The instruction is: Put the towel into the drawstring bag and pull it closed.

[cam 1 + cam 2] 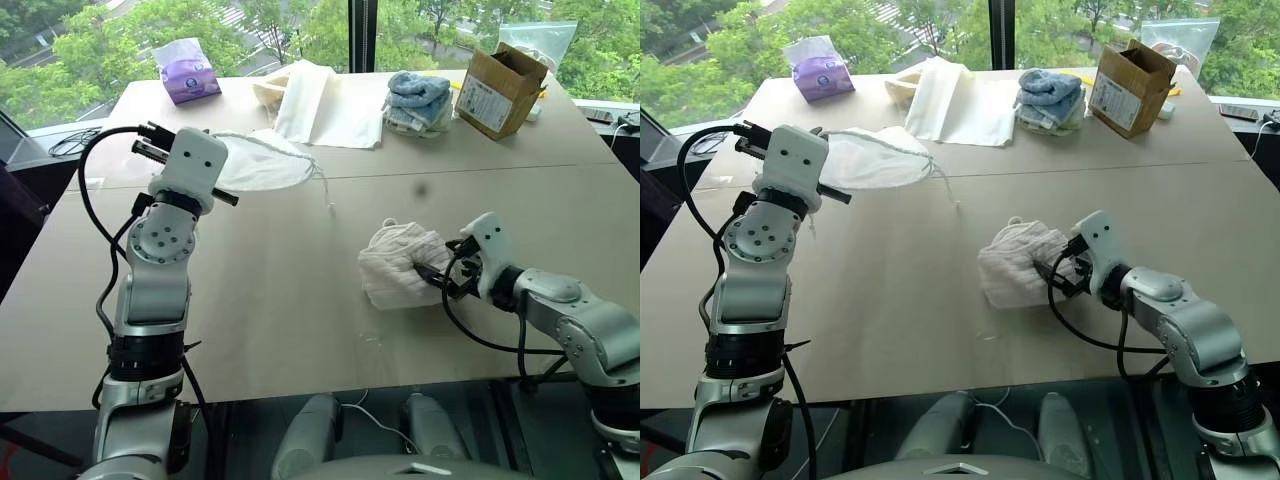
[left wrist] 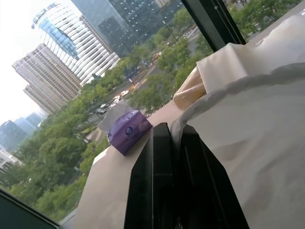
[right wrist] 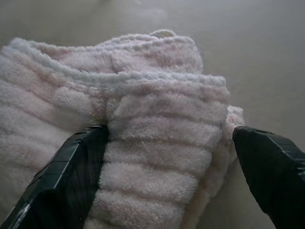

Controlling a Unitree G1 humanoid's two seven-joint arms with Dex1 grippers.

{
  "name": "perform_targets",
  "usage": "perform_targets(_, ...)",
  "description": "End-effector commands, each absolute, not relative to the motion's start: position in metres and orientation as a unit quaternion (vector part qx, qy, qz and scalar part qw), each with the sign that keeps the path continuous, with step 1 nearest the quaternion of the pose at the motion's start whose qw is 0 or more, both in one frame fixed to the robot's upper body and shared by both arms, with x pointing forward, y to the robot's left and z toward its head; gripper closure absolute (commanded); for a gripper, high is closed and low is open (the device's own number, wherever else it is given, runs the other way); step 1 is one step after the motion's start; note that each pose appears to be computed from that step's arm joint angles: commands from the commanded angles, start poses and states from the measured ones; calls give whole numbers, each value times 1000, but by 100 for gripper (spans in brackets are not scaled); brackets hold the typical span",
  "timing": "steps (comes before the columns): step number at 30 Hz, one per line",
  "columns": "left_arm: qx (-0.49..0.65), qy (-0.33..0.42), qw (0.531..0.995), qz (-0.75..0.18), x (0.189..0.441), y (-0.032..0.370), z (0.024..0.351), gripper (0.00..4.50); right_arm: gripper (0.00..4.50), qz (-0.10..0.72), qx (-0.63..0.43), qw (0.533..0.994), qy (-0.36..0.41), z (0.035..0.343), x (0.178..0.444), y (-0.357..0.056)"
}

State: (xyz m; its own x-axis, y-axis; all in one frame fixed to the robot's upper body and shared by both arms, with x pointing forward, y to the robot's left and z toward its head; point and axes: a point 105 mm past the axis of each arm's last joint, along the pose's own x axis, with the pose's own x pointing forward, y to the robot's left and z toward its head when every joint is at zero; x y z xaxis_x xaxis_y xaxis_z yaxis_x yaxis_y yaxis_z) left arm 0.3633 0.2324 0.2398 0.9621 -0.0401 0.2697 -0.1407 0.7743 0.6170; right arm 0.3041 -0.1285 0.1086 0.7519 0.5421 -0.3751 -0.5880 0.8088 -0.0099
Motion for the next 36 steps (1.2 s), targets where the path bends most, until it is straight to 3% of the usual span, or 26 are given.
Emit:
perform_targets(1, 335, -170, 926, 34, 356, 226, 259, 441, 0, 291, -31, 935, 202, 101, 303, -120)
perform_targets(6, 332, -164, 929, 29, 356, 223, 255, 441, 0, 339, 55, 906, 247, 89, 286, -83)
perform_targets(9, 330, -162, 930, 26, 356, 222, 253, 441, 0, 351, 45, 897, 264, 83, 281, -75)
perform_targets(12, 317, -157, 935, 20, 357, 220, 252, 450, 82, 354, 17, 892, 280, 72, 278, -75)
perform_targets(20, 231, -145, 961, -32, 359, 206, 243, 450, 448, 366, 34, 888, 277, 76, 277, -76)
perform_targets(24, 158, -134, 976, -72, 360, 197, 236, 450, 448, 384, 85, 883, 258, 89, 277, -71)
perform_targets(36, -11, -122, 982, -143, 357, 193, 235, 450, 448, 497, 303, 806, 110, 186, 277, -46)
